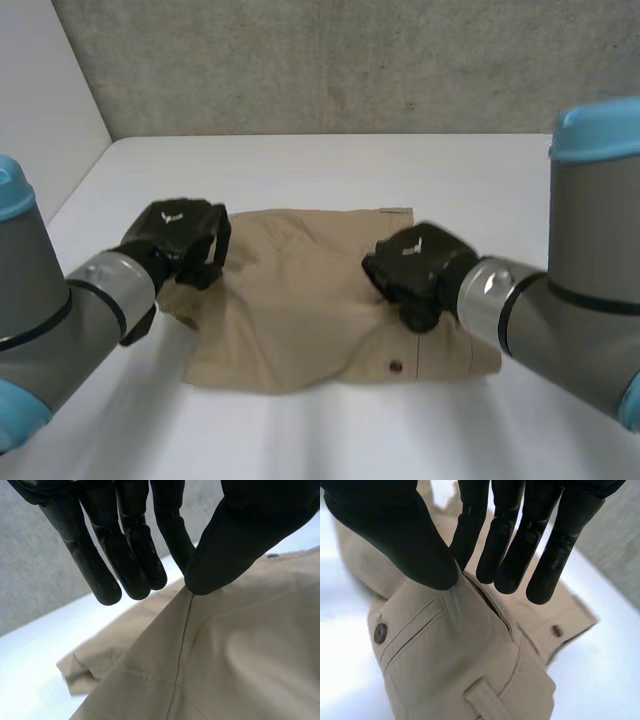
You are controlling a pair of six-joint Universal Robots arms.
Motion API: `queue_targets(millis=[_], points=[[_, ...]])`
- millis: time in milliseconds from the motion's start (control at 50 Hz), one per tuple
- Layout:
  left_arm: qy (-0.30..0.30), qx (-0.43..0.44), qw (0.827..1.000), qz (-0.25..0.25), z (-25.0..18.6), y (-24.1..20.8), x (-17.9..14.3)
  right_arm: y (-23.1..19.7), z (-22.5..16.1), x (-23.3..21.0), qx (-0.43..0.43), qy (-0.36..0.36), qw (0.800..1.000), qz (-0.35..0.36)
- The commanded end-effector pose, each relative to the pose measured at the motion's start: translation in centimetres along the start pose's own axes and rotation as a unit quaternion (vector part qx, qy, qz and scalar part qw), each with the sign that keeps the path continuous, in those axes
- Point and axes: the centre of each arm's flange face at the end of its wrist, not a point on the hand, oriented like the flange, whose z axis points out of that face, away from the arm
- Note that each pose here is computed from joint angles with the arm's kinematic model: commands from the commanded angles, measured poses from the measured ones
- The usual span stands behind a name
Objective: Fold the shorts.
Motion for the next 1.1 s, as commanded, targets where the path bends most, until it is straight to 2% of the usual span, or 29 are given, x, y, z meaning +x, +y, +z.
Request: queue_targets(millis=[20, 200, 320, 560, 700, 720, 820, 1100], points=[[0.013, -0.040, 0.999, 0.012, -2.5, 1.2, 0.8, 1.1, -0.9, -0.4, -0.013, -0.020, 1.000, 0.010], [-0.009, -0.004, 1.000, 0.013, -4.6, -0.6, 0.1, 0.0, -2.3, 5.6, 0.047, 0.092, 0.994, 0.045], [-0.033, 0.006, 0.999, 0.004, -5.4, -0.9, -1.0, 0.8, -2.4, 6.9, 0.038, 0.106, 0.991, 0.076], [-0.069, -0.047, 0.996, -0.025, -5.5, 2.0, -2.8, 2.4, -2.6, 7.6, 0.009, 0.112, 0.991, 0.068], [-0.077, -0.068, 0.992, -0.073, -5.4, 3.5, -3.1, 2.8, -1.4, 8.5, -0.002, 0.083, 0.993, 0.086], [-0.078, -0.071, 0.990, -0.090, -5.4, 3.8, -3.1, 3.1, -0.6, 8.5, -0.010, 0.057, 0.993, 0.100], [-0.077, -0.090, 0.984, -0.134, -5.1, 4.9, -2.9, 3.7, 0.2, 8.1, -0.037, 0.011, 0.992, 0.124], [-0.070, -0.090, 0.985, -0.130, -1.4, 6.9, -3.0, 6.1, 3.1, 7.6, -0.077, -0.022, 0.987, 0.141]])
